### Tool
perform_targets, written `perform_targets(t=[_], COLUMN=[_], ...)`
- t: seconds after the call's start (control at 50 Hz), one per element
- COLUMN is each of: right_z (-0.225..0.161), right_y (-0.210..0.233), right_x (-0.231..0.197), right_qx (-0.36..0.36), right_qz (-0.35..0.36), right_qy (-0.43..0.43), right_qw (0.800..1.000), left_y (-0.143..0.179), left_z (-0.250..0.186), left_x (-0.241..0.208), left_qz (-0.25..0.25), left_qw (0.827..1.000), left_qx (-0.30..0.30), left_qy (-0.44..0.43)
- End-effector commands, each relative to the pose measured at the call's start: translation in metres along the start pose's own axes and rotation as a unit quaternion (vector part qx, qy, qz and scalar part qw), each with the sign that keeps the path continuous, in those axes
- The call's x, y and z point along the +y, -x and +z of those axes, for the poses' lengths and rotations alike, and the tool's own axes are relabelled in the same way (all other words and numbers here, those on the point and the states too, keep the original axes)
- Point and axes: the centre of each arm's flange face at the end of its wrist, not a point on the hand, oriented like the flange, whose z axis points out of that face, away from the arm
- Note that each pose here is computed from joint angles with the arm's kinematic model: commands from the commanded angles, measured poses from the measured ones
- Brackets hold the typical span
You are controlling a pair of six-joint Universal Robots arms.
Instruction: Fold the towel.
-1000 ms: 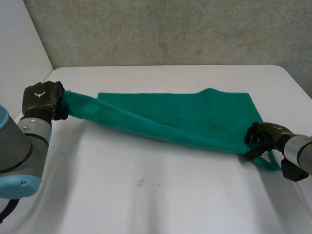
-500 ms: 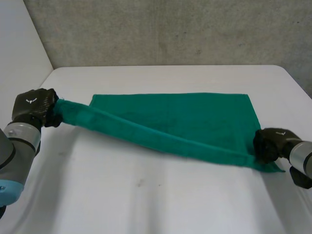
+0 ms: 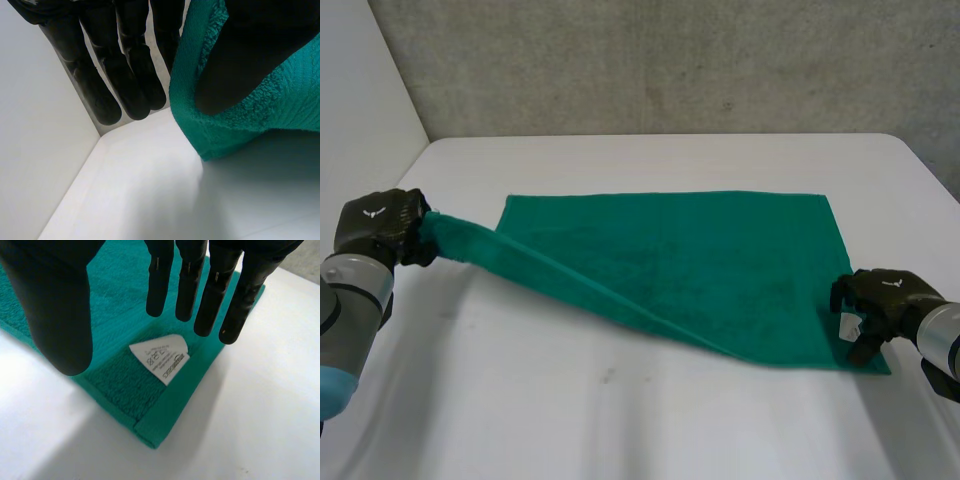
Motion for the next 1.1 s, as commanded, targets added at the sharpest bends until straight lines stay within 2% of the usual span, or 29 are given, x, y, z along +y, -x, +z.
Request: perform_targets(t=[0.02,0.18,0.66,1.1], right_z=[-0.003,-0.002,0.018,0.037], right_y=[0.005,0.014,0.01,-0.005], right_x=[0.008,0.015,0.031,0.02], right_qx=[-0.011,-0.052,-0.029,0.018], right_qz=[0.005,0.01,-0.021,-0.039], right_qy=[0.01,0.004,0.003,-0.026], right_qw=[1.0,0.999,0.999,0.999], left_y=[0.0,-0.001,-0.001,-0.002], left_z=[0.011,0.018,0.018,0.017], left_x=[0.009,0.015,0.016,0.018], left_qz=[0.002,0.003,0.002,0.002], left_qw=[1.0,1.0,1.0,1.0], left_qx=[-0.001,-0.001,0.0,0.001], left_qy=[0.012,0.019,0.02,0.023])
